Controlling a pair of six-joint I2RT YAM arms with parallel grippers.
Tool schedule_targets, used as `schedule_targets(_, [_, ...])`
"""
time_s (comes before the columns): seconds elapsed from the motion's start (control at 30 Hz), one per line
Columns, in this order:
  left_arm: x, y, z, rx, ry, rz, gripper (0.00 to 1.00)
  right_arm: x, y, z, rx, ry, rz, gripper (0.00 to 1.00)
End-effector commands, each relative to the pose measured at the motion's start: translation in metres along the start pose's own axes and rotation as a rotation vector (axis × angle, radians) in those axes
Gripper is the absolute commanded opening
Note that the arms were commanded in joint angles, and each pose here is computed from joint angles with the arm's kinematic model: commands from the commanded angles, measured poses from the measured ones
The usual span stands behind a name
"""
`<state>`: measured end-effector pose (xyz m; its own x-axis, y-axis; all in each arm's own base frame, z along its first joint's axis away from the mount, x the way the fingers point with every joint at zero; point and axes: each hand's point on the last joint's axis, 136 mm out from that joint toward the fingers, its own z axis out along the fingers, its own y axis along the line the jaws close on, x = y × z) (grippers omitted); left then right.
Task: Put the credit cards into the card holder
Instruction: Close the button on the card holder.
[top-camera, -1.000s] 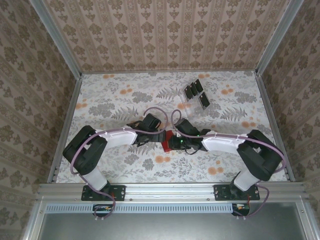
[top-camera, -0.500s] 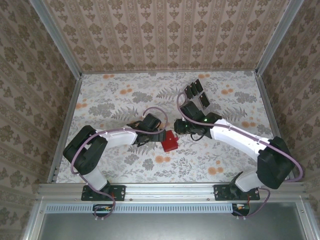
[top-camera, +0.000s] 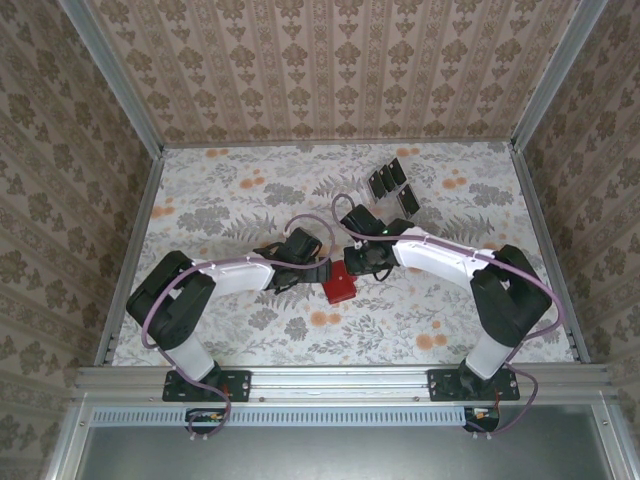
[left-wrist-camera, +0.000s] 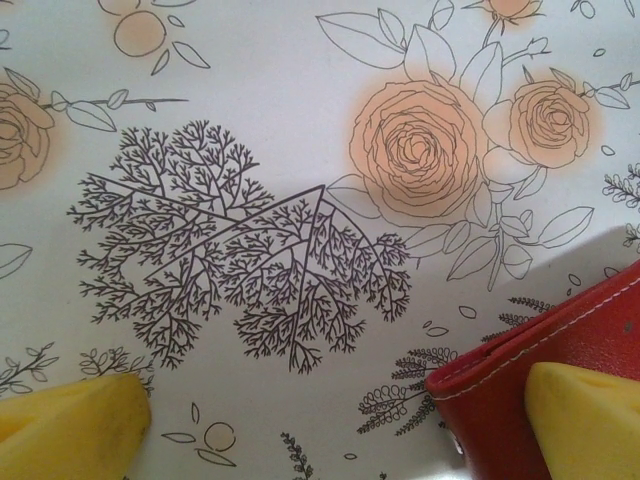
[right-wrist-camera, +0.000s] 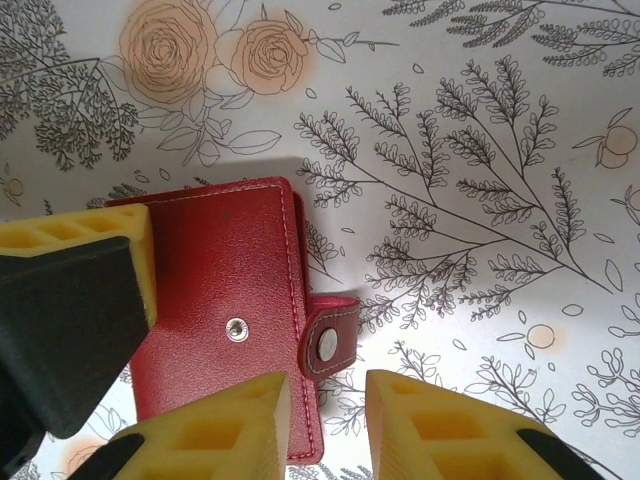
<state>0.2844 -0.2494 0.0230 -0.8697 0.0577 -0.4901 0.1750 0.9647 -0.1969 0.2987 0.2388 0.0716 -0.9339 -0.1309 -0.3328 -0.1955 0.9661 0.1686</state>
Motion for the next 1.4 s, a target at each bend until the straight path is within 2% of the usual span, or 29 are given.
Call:
schedule_targets(0.0, [0.03, 0.012, 0.021, -0.013, 0.085, -0.024, 1.0, -0.003, 0.008, 0.0, -0.016, 0.005, -0.025, 0.29])
schedule_targets(0.37, [0.032, 0.011, 0.025, -0.004, 0.091, -0.034, 1.0, -0.001, 0.01, 0.014, -0.009, 0.032, -0.034, 0.31])
schedule_targets(0.6, [0.034, 0.012, 0.026, -0.005, 0.096, -0.033, 1.0, -0.002, 0.009, 0.015, -0.006, 0.029, -0.035, 0.28])
schedule_targets(0.93, [0.034, 0.012, 0.027, -0.001, 0.095, -0.032, 1.0, -0.002, 0.009, 0.016, -0.004, 0.031, -0.035, 0.12])
schedule_targets(1.1, [0.035, 0.013, 0.028, -0.003, 0.097, -0.031, 1.0, -0.002, 0.009, 0.016, -0.005, 0.031, -0.034, 0.0])
schedule_targets(1.37, [0.035, 0.012, 0.029, 0.002, 0.098, -0.033, 1.0, -0.01, 0.026, 0.001, -0.106, -0.007, -0.022, 0.0])
